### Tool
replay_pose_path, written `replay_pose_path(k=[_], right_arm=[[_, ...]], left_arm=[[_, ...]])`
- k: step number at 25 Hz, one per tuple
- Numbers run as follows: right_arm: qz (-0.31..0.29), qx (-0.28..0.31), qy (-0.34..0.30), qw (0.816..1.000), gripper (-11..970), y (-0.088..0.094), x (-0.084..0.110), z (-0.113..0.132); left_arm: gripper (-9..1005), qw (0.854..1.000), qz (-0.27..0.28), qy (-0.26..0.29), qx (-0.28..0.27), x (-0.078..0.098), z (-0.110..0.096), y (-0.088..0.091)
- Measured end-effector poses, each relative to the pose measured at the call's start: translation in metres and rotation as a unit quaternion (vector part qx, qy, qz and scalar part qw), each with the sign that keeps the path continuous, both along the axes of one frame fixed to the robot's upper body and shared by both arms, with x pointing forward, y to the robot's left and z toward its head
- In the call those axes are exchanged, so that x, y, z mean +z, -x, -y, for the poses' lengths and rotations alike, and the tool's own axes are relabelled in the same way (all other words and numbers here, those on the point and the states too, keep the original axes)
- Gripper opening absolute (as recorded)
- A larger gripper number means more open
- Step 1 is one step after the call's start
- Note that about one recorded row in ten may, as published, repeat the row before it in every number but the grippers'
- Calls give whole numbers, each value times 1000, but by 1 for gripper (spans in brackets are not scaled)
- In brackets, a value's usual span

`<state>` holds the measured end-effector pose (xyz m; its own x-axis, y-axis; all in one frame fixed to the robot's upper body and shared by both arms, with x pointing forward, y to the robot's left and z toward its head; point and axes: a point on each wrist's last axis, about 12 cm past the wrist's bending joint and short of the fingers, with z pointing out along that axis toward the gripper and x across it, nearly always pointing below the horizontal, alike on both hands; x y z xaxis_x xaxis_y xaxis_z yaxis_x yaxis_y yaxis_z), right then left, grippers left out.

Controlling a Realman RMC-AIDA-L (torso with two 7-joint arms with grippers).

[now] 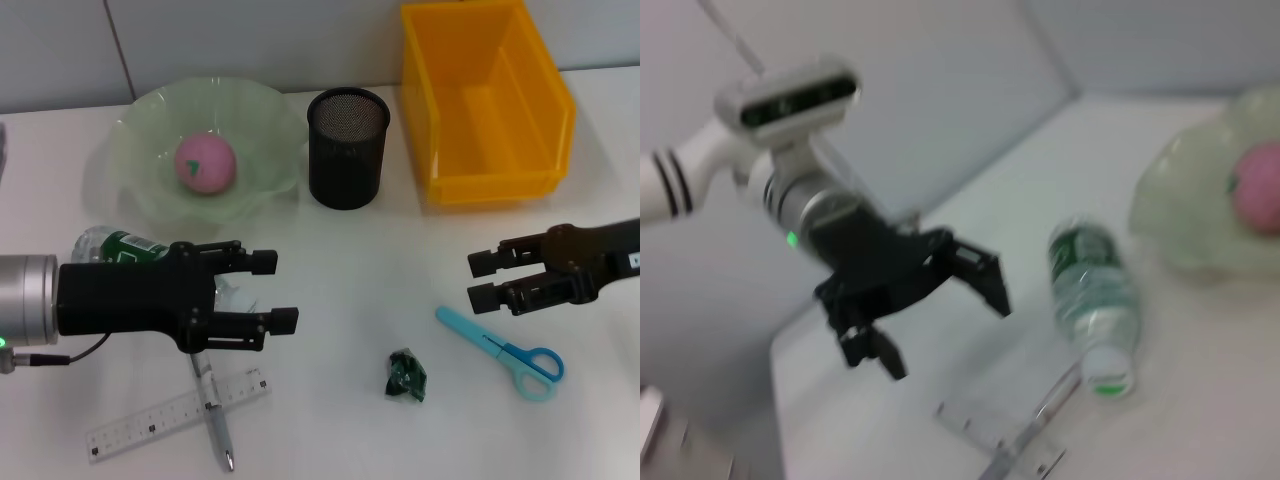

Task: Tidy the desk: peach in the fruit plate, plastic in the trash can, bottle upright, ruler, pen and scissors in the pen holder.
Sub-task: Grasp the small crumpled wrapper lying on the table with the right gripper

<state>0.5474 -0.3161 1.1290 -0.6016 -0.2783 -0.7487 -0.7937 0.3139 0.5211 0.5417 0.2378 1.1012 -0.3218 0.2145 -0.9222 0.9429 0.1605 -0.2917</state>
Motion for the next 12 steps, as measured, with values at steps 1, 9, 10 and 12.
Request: replay_pose_path(k=[1,9,10,12], right_arm=[[-3,13,12,1000,775,-5,6,-4],[-12,132,142,981,775,-36,32,-50],[-12,132,142,981,775,-36,32,-50],[-5,158,168,973,775,-38,31,-62]], left_arm=[[818,1000,0,0,1,-1,-1,1],[818,1000,-3,1,1,-5,-3,6],[818,1000,-4,1,2,-5,-3,6],[818,1000,-5,0,5,-7,-3,7]])
